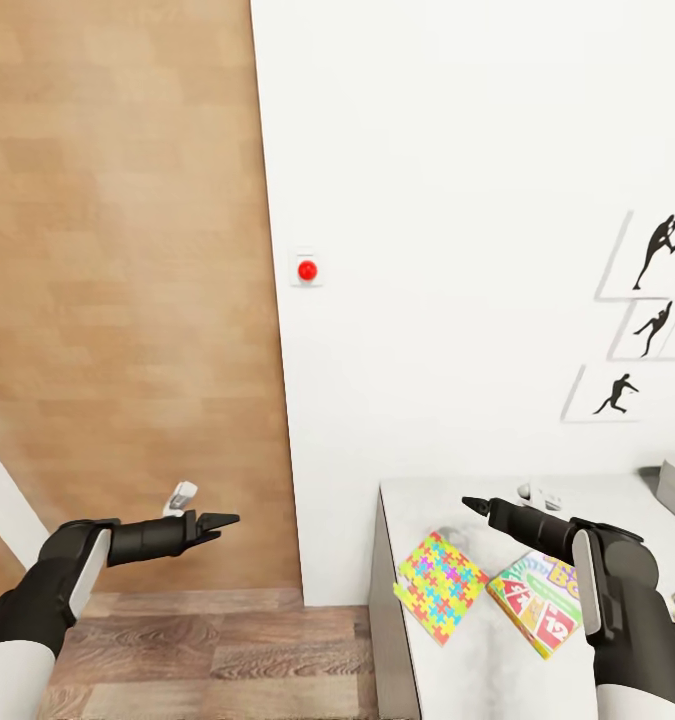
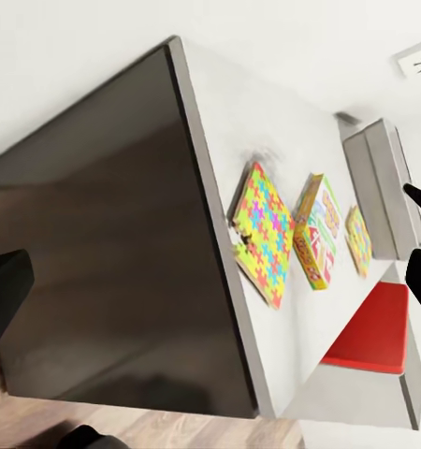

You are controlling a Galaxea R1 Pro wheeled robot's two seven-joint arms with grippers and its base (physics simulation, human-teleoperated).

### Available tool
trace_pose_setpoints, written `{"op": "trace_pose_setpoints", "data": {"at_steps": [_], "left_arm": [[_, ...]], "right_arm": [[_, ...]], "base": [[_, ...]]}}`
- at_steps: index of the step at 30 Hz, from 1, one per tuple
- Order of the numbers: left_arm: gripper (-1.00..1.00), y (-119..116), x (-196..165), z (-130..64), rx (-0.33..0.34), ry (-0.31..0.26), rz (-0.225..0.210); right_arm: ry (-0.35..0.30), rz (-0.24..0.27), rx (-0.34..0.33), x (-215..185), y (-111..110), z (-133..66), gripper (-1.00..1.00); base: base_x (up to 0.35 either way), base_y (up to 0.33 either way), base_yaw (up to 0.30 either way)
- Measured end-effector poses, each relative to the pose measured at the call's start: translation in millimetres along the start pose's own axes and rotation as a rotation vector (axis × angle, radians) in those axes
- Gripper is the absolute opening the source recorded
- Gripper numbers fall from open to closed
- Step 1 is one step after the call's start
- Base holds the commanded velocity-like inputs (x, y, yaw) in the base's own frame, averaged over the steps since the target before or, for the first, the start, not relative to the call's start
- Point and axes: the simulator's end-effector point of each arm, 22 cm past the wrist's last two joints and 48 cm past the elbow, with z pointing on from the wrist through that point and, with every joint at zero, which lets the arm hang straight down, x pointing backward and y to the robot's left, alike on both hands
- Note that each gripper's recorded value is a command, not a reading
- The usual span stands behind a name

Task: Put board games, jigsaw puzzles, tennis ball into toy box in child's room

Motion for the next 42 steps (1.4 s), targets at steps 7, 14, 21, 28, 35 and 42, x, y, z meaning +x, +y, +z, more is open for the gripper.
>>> {"op": "trace_pose_setpoints", "data": {"at_steps": [7,14,21,28,35,42], "left_arm": [[1.0,4.6,3.1,3.7,-0.004,0.007,-0.01],[1.0,9.0,6.0,6.7,-0.007,0.013,-0.019],[1.0,13.5,8.8,9.3,-0.009,0.02,-0.028],[1.0,17.7,11.8,12.3,-0.011,0.026,-0.037],[1.0,21.3,15.2,16.1,-0.011,0.033,-0.046],[1.0,26.0,18.4,18.8,-0.015,0.04,-0.055]], "right_arm": [[0.012,0.004,0.005,5.1,-3.4,4.6,1.0],[0.026,0.009,0.008,11.0,-6.0,9.4,1.0],[0.037,0.012,0.01,15.8,-7.9,13.6,1.0],[0.051,0.019,0.014,22.5,-10.3,18.8,1.0],[0.067,0.025,0.019,29.0,-14.5,23.3,1.0],[0.072,0.027,0.021,33.0,-16.5,27.6,1.0]], "base": [[0.0,0.0,0.0],[0.0,0.0,0.0],[0.0,0.0,0.0],[0.0,0.0,0.0],[0.0,0.0,0.0],[0.0,0.0,0.0]]}}
